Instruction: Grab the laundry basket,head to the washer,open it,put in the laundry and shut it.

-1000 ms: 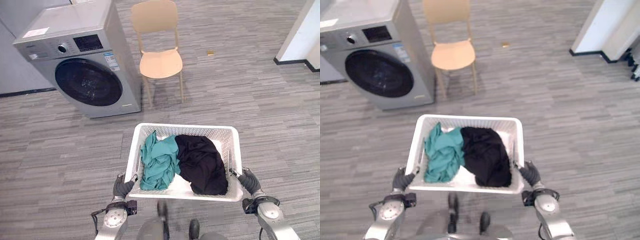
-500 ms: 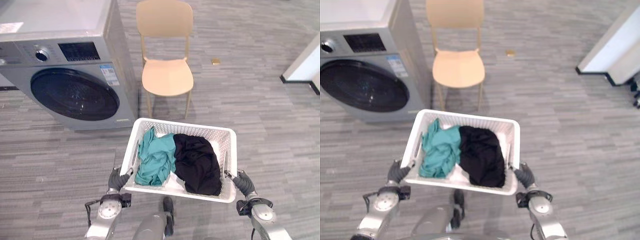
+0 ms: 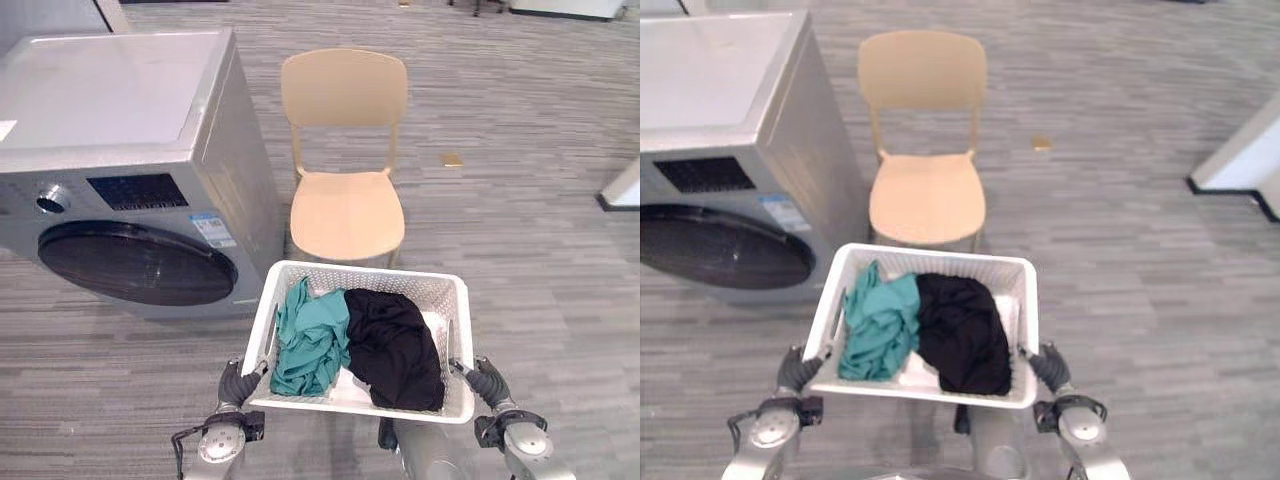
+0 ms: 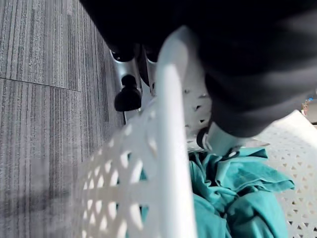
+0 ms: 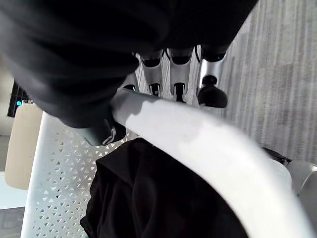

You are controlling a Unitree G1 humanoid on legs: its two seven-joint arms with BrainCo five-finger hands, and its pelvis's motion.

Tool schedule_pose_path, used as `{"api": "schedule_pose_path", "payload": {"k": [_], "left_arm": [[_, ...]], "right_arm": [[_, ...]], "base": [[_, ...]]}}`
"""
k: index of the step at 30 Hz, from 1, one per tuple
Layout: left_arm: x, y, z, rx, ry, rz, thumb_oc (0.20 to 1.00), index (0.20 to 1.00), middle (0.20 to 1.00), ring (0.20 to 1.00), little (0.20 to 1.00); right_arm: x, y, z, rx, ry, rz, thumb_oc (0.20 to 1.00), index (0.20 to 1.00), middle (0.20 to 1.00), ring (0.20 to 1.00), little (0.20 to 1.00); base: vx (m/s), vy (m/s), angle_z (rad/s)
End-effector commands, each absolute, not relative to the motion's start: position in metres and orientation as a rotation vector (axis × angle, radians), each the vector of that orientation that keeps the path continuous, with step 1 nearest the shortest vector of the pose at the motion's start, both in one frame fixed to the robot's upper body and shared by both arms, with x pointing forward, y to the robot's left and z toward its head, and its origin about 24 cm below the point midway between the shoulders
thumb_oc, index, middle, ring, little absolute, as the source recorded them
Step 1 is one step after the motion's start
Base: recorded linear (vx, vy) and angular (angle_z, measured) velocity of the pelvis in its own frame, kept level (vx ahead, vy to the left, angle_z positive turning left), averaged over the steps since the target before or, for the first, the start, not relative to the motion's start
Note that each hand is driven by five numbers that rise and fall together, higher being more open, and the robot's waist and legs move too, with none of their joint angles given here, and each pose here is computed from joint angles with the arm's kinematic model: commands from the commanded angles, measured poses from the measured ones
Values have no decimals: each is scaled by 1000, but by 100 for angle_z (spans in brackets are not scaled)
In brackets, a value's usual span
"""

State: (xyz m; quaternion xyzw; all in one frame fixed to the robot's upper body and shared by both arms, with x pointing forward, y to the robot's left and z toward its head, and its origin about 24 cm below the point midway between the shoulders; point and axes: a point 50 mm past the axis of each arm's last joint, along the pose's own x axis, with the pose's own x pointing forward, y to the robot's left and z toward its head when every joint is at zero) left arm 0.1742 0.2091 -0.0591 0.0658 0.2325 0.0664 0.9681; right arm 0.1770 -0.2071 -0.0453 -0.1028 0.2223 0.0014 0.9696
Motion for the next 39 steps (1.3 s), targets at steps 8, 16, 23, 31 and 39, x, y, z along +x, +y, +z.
{"api": "schedule_pose_path", "payload": {"k": [8,16,23,31,39], "left_arm": [[205,182,-17,-16,220,-36,200,200,200,200,200],[214,178,-11,-2,190,-45,200,200,200,200,200],[212,180,-12,44,195,-57,200,200,200,200,200],[252,172,12,143,66,-55,200,200,200,200,200],[344,141,69,207,-92,31,200,200,200,200,200]], "right_arm": [[212,-202,14,-52,98,36,200,200,200,200,200],[219,-210,20,-104,74,-5,200,200,200,200,200],[220,-205,12,-201,104,7,200,200,200,200,200],[249,-188,14,-272,77,20,200,200,200,200,200],[333,-148,68,-301,-87,6,200,200,200,200,200]], "base": [[315,-178,41],[163,62,-9],[136,155,-28],[1,54,-24],[-150,-30,-11]]}}
